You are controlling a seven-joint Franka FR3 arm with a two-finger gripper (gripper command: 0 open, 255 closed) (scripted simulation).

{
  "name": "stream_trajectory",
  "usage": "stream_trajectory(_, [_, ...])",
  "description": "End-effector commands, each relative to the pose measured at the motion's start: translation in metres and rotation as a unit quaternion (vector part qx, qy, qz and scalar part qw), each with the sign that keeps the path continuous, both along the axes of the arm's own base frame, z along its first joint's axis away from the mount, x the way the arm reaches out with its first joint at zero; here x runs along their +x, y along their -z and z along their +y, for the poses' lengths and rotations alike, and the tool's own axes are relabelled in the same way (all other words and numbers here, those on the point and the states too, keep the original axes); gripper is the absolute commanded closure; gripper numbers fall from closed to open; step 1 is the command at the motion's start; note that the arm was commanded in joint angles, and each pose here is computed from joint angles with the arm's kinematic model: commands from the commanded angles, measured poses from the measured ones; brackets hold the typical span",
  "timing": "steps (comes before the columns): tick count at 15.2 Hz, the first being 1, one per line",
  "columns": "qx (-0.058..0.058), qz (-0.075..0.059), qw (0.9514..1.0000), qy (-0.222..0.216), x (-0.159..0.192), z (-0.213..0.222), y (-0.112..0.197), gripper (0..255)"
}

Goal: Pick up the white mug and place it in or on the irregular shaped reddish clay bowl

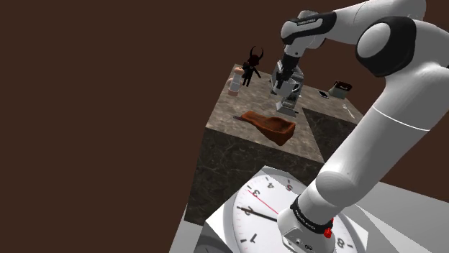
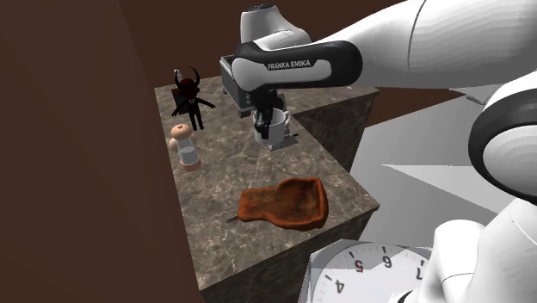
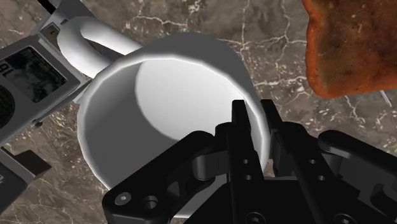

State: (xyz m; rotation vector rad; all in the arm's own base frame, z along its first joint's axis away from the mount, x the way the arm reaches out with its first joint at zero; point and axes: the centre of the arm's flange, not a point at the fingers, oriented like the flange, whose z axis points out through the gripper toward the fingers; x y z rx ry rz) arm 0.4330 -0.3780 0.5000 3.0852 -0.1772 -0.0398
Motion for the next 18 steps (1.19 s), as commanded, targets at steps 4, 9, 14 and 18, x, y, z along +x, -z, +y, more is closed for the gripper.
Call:
stream_trajectory(4, [0.000,0.000,1.0000,0.000,-0.018,0.035,-0.009,255])
stream_trajectory(9, [0.000,0.000,1.0000,0.000,-0.048,0.093,-0.013,255])
stream_trajectory(14, [0.000,0.000,1.0000,0.000,-0.077,0.152,-0.017,255])
stream_trajectory(18, [0.000,0.000,1.0000,0.000,-0.088,0.173,-0.008,255])
